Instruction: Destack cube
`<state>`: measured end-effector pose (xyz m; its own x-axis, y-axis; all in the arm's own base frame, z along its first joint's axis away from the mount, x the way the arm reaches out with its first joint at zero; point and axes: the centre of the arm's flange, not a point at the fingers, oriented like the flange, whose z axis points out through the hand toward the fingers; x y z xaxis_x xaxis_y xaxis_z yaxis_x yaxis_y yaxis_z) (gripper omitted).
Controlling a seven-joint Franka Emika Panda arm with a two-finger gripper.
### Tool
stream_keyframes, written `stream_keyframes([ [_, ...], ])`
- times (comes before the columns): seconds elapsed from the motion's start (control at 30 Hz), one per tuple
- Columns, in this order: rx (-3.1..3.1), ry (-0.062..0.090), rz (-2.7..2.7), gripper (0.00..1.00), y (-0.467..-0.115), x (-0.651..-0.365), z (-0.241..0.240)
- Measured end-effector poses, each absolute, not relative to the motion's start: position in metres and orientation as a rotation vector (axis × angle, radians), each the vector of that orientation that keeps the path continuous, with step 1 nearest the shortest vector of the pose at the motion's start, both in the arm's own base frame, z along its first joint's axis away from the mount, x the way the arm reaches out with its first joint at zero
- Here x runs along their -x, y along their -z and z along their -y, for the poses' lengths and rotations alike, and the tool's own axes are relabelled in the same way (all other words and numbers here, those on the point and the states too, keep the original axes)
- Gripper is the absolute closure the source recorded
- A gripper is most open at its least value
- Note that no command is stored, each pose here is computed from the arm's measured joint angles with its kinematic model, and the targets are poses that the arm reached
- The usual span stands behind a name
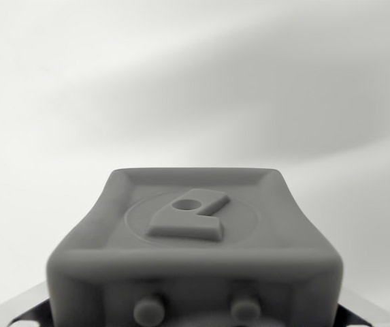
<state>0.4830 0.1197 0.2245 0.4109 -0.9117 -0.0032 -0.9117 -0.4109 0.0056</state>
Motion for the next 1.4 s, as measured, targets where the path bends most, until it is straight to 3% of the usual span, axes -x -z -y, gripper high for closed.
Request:
stream_keyframes([
  [1.4,-2.635,0.003,1.703,1.00,-0.131,-0.482,-0.119],
])
